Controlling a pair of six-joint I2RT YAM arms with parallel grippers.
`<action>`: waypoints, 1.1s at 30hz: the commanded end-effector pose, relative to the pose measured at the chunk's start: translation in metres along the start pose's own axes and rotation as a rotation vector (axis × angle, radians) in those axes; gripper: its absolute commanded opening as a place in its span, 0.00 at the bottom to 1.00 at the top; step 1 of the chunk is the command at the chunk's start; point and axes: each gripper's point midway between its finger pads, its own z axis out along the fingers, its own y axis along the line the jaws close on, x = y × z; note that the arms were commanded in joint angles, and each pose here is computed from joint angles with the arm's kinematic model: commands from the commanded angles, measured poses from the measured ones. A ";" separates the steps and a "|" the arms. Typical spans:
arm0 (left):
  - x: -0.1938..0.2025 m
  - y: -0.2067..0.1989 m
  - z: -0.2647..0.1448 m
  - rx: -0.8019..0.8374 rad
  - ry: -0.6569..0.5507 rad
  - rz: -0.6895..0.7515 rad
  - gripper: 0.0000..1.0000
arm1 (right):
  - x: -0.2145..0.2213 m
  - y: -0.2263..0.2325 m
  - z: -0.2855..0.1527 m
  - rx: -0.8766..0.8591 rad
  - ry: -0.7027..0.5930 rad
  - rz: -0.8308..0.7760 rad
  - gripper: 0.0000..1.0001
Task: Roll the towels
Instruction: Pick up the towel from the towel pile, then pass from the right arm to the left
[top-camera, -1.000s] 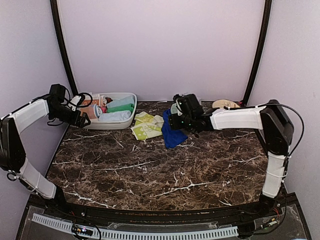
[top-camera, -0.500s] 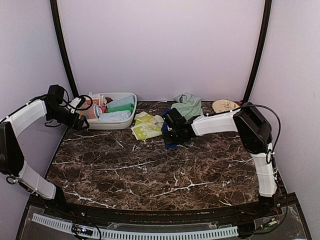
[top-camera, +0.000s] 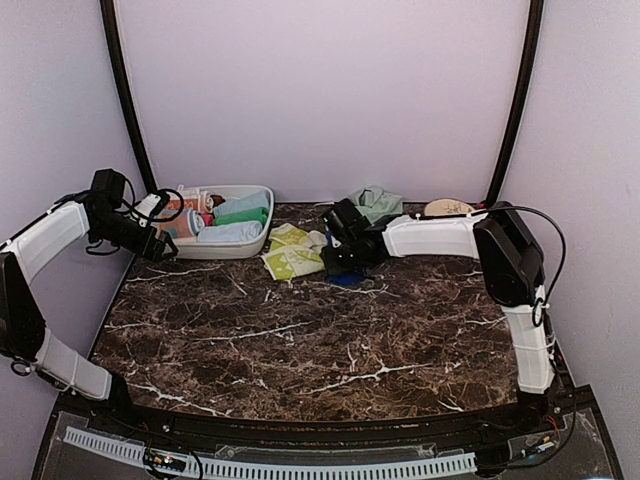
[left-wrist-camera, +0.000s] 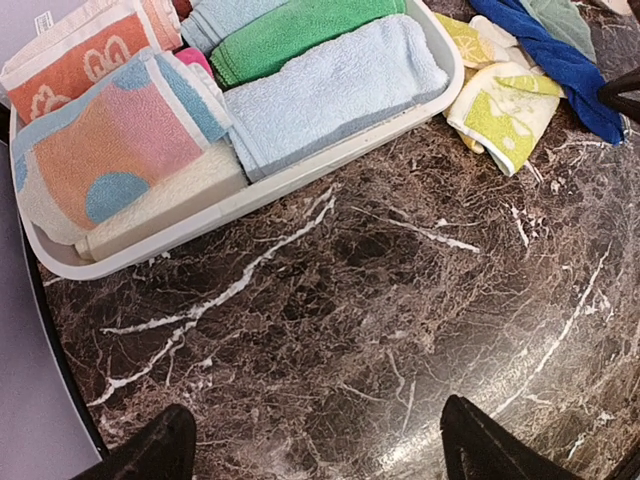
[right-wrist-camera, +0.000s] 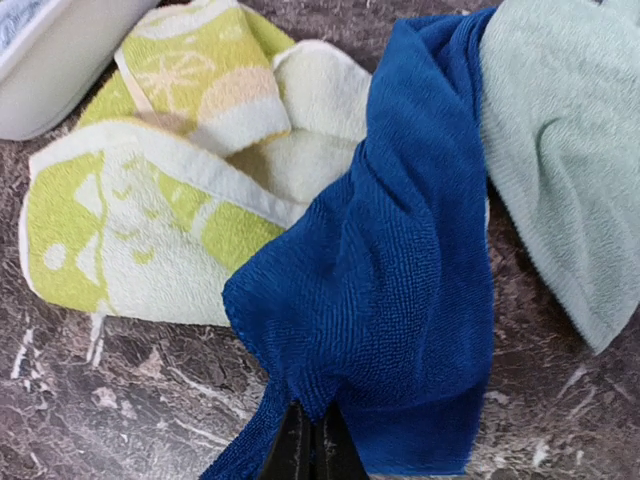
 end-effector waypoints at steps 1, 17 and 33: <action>0.002 -0.010 -0.008 0.035 -0.014 0.000 0.87 | -0.088 0.001 -0.079 -0.045 -0.193 0.002 0.00; -0.009 -0.033 -0.024 0.134 -0.094 0.038 0.89 | -0.184 0.049 -0.279 -0.528 -0.565 0.021 0.00; -0.018 -0.063 -0.031 0.249 -0.163 0.073 0.99 | -0.179 0.052 -0.399 -0.800 -0.783 0.031 0.00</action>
